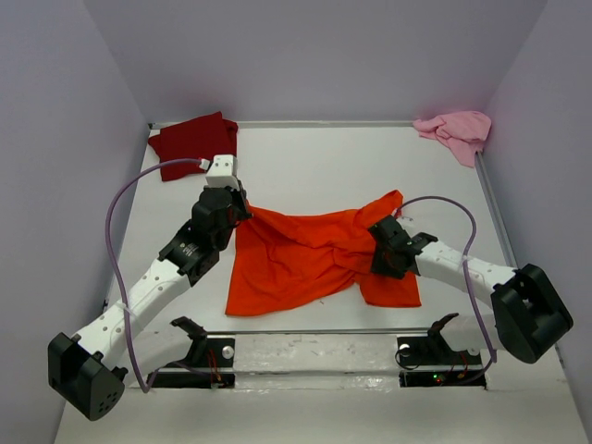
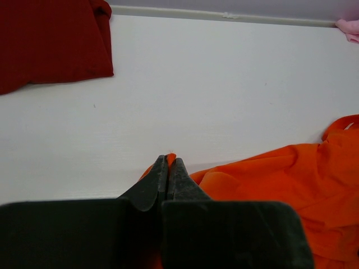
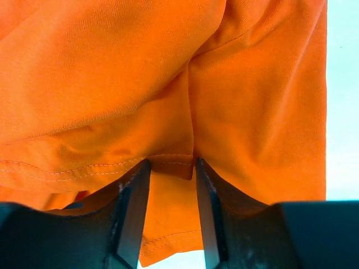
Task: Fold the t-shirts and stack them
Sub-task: Flatten the tshirt out
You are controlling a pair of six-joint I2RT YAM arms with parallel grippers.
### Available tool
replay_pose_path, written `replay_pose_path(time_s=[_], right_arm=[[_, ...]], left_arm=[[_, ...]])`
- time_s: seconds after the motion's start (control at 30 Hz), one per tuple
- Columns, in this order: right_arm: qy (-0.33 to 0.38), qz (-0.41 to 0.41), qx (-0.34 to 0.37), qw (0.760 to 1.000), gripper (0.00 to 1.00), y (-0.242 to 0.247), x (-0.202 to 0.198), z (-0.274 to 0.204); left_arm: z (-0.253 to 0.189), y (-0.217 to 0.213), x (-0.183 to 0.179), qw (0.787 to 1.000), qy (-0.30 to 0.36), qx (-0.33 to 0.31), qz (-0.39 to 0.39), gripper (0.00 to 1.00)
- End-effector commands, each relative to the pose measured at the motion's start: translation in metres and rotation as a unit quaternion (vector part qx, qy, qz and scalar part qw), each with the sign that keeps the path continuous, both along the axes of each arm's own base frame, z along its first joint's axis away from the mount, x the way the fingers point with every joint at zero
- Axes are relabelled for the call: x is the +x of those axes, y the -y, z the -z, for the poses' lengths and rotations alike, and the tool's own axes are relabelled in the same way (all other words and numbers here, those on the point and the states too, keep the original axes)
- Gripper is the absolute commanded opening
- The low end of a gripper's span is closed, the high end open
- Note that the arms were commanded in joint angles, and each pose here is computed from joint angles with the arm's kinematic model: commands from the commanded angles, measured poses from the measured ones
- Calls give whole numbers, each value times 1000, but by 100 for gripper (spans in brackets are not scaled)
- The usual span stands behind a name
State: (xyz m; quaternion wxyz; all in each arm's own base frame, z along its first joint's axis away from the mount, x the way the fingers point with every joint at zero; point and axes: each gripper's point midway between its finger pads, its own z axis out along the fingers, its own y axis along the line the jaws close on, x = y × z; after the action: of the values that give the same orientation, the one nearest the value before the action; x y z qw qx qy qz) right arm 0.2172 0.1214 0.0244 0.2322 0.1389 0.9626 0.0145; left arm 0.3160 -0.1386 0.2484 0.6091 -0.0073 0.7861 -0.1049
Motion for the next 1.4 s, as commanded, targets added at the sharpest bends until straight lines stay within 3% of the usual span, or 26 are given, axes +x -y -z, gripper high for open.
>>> replay_pose_path(time_s=[0.0,0.27,0.4,0.47,0.73,0.93,1.17,1.37], right_arm=[[33,10,2,999,42,-2,13,-8],[31,6,0,1000,17,-2,13,-4],[32,4,1,999,11,-3,13,-4],[32,3,1,999,0,-3,13,-3],[57,-9,23,998,0,-7,15,-21],[165,-55,56,983,0,-17,37,-112],[287,-63,16,956,0,5,53,-231],[355,-51,-6,934,0,25,52,-297]], left_arm=[[-14,-1,2,1000,27,-15,-5,0],[-13,-2,2,1000,26,-15,-6,0],[-13,-1,2,1000,26,-15,-5,0],[-13,-2,2,1000,26,-14,-6,0],[-11,-3,2,1000,26,-9,-8,0],[-23,-11,-3,999,40,-8,-19,0],[-77,-23,-24,996,80,-32,-20,0],[-128,-41,-48,991,116,-57,-28,0]])
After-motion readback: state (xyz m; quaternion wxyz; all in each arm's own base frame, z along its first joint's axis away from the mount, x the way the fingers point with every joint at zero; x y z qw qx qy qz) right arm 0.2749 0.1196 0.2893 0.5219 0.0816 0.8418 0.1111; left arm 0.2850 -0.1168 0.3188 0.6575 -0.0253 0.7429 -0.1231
